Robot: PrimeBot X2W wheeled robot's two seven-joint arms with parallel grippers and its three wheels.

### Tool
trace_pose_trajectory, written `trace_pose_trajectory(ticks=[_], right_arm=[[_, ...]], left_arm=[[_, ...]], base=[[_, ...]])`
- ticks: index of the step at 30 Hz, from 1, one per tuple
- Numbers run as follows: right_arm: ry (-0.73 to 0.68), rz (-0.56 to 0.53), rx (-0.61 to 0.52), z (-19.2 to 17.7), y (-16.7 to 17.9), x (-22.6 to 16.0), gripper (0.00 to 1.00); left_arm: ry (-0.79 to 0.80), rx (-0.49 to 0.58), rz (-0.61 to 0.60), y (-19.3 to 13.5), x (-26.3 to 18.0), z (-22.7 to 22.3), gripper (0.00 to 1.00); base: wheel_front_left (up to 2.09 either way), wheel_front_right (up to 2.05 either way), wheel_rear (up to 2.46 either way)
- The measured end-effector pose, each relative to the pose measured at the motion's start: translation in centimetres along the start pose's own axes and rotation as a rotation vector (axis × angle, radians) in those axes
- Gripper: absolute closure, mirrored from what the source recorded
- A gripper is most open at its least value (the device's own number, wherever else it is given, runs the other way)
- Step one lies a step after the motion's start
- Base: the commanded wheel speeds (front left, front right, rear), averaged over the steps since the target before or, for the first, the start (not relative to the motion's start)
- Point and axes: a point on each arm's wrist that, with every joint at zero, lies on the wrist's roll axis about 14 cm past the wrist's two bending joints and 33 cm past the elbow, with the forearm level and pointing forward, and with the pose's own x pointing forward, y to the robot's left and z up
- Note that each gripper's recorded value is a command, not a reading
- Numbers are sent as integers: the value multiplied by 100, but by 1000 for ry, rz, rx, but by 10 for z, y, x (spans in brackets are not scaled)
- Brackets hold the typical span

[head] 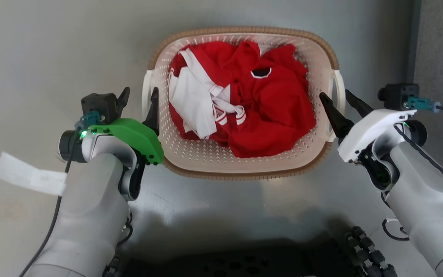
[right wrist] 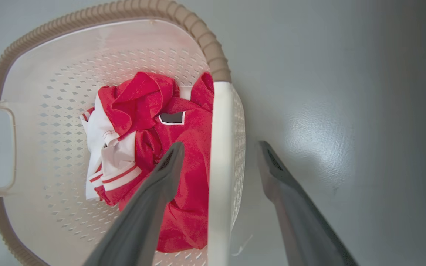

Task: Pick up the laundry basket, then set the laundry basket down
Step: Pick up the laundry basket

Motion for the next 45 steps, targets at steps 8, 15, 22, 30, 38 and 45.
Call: trace_pose_trajectory(ticks=[8, 15, 22, 30, 38, 45], right_arm=[[85, -10, 23, -21, -9, 13, 0], [80, 8, 13, -17, -6, 21, 0], [52, 23, 9, -10, -2, 24, 100], [31, 26, 4, -8, 2, 22, 100], [12, 33, 1, -1, 8, 14, 100], [30, 35, -21, 4, 15, 1, 100]], left_arm=[[145, -33, 0, 7, 12, -38, 0], [187, -50, -8, 7, 18, -48, 12], [206, -62, -31, 0, 20, -52, 100], [215, -77, -42, -5, 20, -51, 100], [217, -65, -50, -10, 12, -45, 100], [245, -59, -52, -15, -2, -39, 100]], base=[[0, 0, 0], [0, 0, 0], [0, 0, 0], [0, 0, 0], [0, 0, 0], [0, 0, 0]])
